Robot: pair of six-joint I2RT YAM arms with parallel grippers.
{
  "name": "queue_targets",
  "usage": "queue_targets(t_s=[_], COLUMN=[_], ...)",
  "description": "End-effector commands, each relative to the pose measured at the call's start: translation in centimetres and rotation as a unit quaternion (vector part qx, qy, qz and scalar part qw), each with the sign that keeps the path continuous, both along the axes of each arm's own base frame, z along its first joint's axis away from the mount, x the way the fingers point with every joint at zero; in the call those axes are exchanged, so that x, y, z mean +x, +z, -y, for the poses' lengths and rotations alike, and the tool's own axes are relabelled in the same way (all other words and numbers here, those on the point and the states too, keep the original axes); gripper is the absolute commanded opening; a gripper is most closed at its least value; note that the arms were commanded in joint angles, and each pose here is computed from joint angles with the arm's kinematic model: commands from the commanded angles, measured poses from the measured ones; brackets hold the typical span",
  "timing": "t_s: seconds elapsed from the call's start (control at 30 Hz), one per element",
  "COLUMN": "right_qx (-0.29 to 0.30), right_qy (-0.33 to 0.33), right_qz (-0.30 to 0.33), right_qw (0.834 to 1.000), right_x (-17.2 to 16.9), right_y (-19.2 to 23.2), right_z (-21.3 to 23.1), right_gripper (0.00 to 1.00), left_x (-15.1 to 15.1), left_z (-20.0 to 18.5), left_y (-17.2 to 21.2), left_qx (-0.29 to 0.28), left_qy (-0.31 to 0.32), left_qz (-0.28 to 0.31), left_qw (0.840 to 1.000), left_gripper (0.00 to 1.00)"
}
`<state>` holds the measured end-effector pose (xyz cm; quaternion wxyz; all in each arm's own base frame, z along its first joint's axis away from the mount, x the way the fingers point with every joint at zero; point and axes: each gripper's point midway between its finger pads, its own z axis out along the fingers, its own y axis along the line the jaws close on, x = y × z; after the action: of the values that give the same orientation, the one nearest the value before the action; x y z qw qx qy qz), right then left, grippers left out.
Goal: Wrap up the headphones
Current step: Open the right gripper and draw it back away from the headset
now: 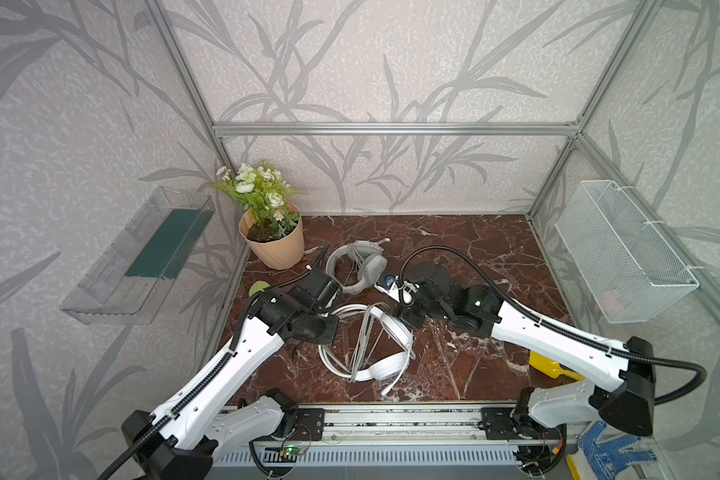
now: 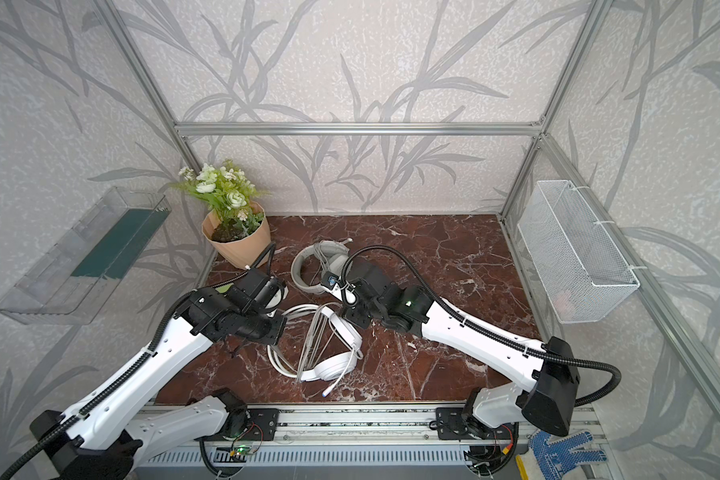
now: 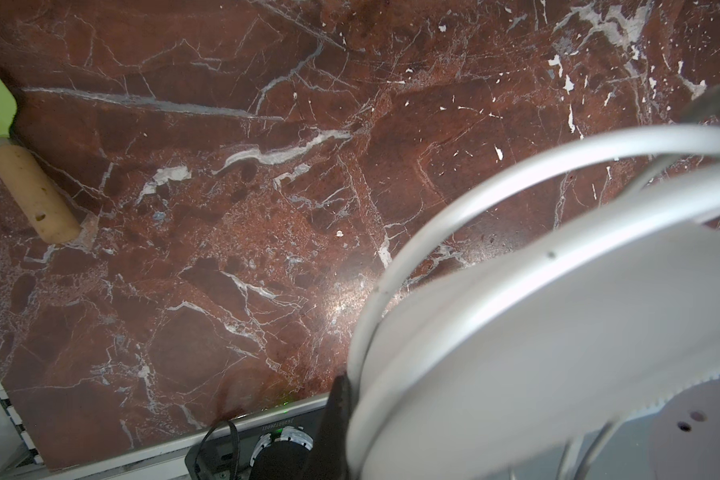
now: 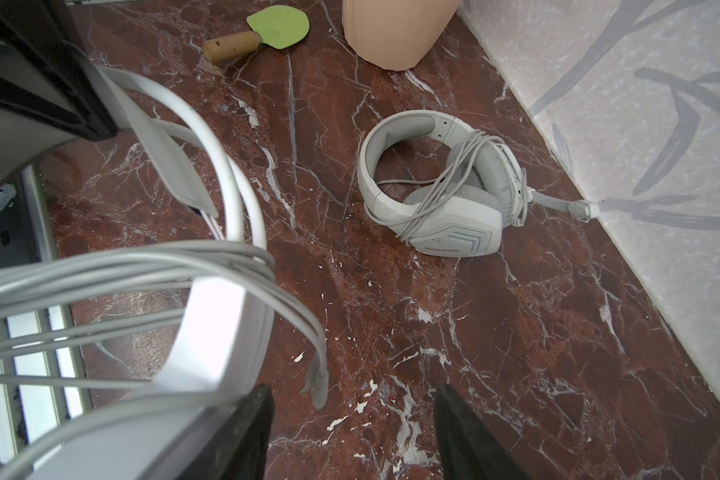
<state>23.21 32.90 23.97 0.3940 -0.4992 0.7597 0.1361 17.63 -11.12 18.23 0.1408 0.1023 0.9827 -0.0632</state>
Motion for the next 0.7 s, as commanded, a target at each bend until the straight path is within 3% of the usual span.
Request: queue_targets(t_s=[0.0, 0.27, 0.43, 0.67], right_qx=[0.034, 0.127, 0.208, 0.203], right_qy=[-0.02, -0.112, -0.156, -0.252], right_qz=[-0.001, 0.001, 0.011, 0.054], right_qw=[0.999, 0.986, 0.966, 0.945], right_x=[-0.2, 1.7, 1.5, 1.6], right_y=[2.0, 6.0, 9.8, 9.7], right_z=[1.0, 5.4, 8.7, 14.8], right_gripper=[0.68, 0.82, 0.92, 0.97], left_x=[1.3, 1.7, 2.0, 4.2], left_z=[1.3, 1.6, 1.9, 2.1], left_y=[2.1, 2.2, 2.0, 0.9], left_qx=[-0.034, -0.033, -0.035, -0.007], left_qy=[-0.002, -0.004, -0.001, 0.024], left_qz=[0.033, 0.03, 0.027, 0.027], left_qw=[0.999, 0.999, 0.999, 0.999], left_gripper=[0.0, 0.0, 0.0, 0.0])
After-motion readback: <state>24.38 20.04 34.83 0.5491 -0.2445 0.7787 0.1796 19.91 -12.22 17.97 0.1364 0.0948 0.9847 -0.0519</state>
